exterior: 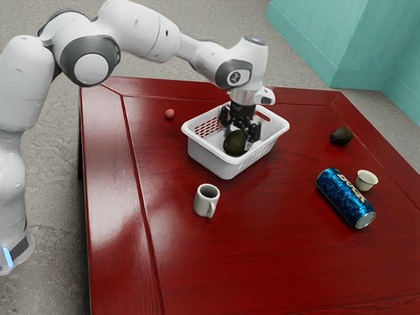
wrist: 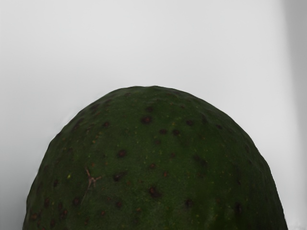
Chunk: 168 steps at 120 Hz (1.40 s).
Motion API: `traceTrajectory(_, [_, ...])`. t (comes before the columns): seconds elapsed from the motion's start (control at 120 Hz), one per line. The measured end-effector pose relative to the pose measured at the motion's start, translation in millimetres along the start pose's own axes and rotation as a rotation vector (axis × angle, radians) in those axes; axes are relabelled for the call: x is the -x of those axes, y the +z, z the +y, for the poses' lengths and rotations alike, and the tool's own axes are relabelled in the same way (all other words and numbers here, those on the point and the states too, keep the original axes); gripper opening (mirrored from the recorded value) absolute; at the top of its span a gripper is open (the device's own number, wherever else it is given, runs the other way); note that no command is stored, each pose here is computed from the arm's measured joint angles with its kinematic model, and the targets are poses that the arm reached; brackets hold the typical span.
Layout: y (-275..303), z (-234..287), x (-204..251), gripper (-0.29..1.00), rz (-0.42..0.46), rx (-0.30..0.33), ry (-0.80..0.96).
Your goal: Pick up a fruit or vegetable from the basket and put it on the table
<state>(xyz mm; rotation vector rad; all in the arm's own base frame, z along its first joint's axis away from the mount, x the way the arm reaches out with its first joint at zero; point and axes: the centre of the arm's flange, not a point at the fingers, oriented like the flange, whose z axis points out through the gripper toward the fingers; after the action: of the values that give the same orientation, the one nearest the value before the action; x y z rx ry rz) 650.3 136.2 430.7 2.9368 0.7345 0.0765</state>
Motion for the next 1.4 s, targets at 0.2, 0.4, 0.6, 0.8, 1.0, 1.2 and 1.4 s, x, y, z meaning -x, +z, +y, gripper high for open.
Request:
traceTrajectory(0.2, [-6.0, 5.9, -1.2, 0.32, 0.014, -0.001, 0.032])
traceTrajectory(0.4, [-112.1, 147.7, 30.5, 0.17, 0.214, -0.018, 0.34])
traceTrajectory(0.6, [-27.4, 262.3, 64.0, 0.17, 0.12, 0.011, 0.578])
traceTrajectory(0.8, [-31.7, 253.4, 57.6, 0.46, 0.136, -0.008, 0.595])
traceTrajectory(1.0, [-34.9, 249.4, 56.4, 0.59, 0.135, -0.005, 0.621])
traceTrajectory(1.2, [-50.7, 239.3, 54.0, 0.67, 0.151, -0.017, 0.634])
traceTrajectory(1.4, [-200.9, 141.7, 65.1, 0.69, 0.247, -0.221, 0.498])
